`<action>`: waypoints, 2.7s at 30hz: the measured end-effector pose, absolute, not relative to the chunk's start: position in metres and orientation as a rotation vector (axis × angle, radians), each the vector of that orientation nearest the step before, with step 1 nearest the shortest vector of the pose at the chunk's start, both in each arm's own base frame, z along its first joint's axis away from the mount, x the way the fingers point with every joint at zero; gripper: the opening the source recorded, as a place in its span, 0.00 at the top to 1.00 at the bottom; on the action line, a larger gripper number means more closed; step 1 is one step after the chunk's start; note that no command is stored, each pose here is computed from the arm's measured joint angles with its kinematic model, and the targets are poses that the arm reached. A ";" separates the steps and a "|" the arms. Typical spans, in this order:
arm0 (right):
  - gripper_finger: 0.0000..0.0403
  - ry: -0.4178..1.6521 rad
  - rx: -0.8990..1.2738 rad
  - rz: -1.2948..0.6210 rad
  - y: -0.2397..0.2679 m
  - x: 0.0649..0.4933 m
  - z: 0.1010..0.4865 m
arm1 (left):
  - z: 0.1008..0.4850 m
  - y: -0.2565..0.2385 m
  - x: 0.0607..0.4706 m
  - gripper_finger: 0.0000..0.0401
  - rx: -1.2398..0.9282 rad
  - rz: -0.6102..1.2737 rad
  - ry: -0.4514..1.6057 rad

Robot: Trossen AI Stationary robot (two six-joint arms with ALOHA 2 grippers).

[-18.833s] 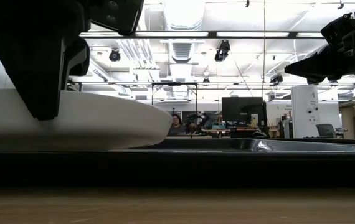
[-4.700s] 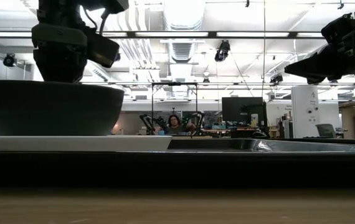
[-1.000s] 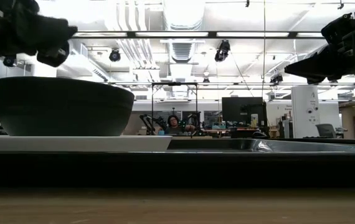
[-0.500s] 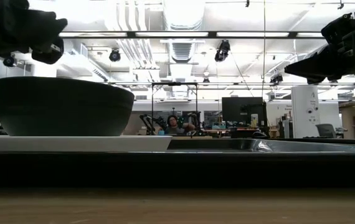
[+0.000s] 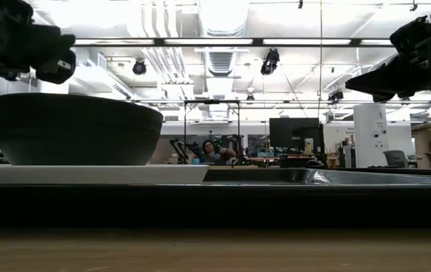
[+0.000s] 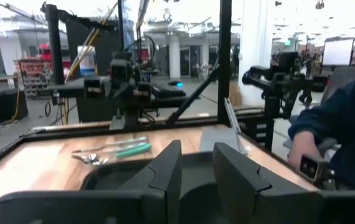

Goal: Set up tray
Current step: Put the gray table napkin to the right of the white plate on the black tray

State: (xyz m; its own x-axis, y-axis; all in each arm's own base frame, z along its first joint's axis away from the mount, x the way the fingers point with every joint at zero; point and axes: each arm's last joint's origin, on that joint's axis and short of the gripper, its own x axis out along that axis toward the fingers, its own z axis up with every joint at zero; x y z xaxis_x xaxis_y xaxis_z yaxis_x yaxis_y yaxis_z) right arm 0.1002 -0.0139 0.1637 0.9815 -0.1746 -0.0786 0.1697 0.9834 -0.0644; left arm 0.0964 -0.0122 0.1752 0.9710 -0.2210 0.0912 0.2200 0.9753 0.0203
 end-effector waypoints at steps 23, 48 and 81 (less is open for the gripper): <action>0.83 0.084 -0.058 -0.173 -0.014 0.100 0.164 | 0.170 -0.013 0.096 0.81 0.023 -0.237 -0.031; 0.83 0.084 -0.058 -0.174 -0.014 0.100 0.164 | 0.162 -0.013 0.103 0.81 0.028 -0.239 0.070; 0.83 0.049 0.015 -0.176 -0.014 0.100 0.166 | 0.175 -0.013 0.100 0.81 0.047 -0.234 -0.088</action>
State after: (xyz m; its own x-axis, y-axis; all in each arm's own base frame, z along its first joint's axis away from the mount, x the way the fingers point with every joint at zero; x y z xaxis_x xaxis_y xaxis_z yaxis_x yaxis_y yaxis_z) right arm 0.1003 -0.0139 0.1664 0.9834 -0.1744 -0.0504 0.1752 0.9845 0.0109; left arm 0.1003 -0.0128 0.1751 0.9690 -0.2333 0.0818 0.2292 0.9717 0.0568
